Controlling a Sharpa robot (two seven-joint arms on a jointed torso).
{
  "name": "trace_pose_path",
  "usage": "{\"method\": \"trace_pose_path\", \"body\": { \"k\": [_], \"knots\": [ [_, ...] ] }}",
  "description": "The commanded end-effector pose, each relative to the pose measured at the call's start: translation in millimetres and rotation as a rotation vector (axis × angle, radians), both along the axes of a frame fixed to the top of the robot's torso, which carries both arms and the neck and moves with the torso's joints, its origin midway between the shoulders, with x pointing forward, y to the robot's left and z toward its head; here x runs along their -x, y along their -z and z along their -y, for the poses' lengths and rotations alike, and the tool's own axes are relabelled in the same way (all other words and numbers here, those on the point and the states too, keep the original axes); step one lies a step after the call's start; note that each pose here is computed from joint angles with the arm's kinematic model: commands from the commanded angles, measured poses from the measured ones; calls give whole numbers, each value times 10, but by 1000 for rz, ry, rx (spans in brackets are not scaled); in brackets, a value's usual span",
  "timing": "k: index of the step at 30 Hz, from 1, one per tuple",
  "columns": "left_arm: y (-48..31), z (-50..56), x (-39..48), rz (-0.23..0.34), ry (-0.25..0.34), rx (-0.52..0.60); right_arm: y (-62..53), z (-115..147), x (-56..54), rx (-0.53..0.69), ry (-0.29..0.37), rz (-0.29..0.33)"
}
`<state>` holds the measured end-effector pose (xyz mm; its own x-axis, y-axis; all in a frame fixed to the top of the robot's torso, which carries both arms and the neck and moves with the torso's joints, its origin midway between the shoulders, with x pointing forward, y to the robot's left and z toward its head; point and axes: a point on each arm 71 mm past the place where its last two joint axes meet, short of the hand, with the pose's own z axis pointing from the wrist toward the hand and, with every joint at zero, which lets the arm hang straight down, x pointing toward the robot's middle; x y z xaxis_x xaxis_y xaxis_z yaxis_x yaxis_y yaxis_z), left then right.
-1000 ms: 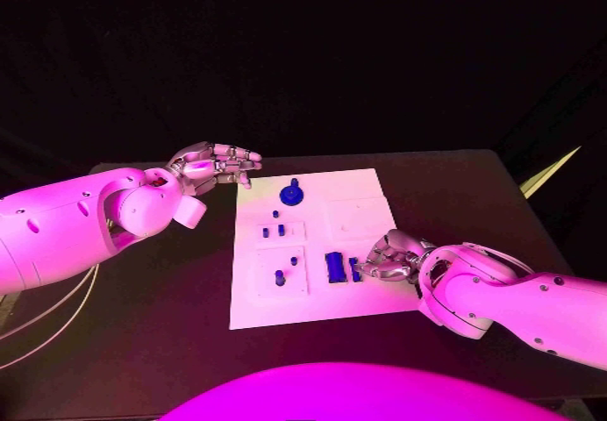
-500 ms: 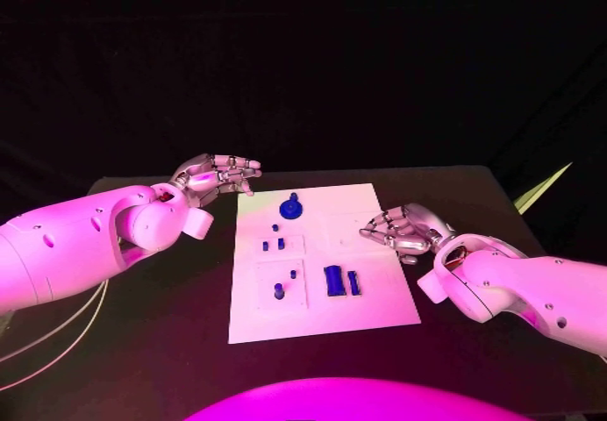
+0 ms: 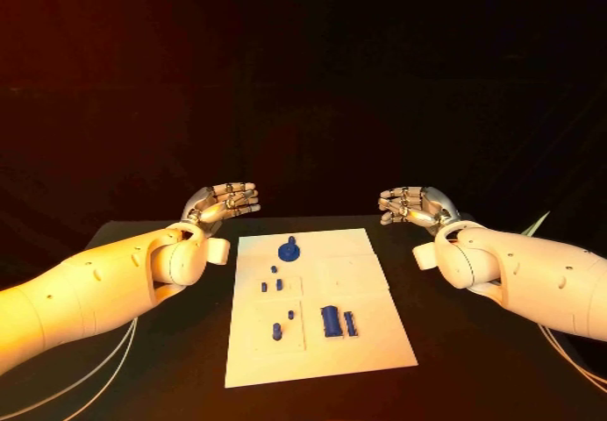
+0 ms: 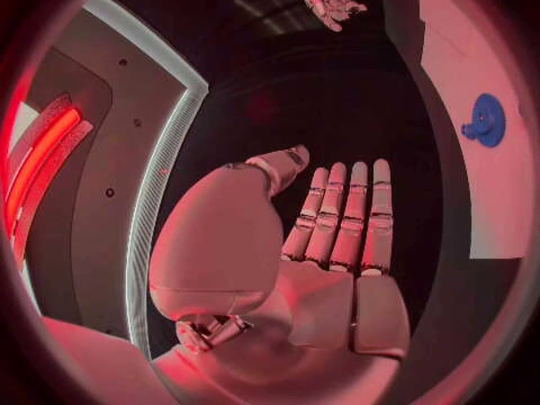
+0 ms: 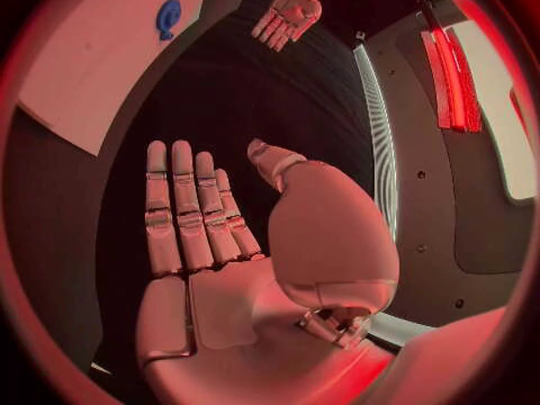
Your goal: Assemble the parts on the task board
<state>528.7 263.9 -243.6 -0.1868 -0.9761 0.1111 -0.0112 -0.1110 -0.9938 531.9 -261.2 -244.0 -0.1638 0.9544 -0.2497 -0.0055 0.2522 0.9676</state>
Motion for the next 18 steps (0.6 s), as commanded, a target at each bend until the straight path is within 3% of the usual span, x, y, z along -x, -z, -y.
{"method": "trace_pose_path", "body": {
  "k": [1, 10, 18],
  "knots": [
    [30, 10, -37, 15, -31, 3, 7, 33, -76, -35, 8, 0],
    [31, 90, 17, 6, -39, -9, 5, -46, -9, -55, 28, 5],
    [-32, 356, 241, 2, -90, -46, -49, -365, 293, -161, 81, 17]
  ]
}}
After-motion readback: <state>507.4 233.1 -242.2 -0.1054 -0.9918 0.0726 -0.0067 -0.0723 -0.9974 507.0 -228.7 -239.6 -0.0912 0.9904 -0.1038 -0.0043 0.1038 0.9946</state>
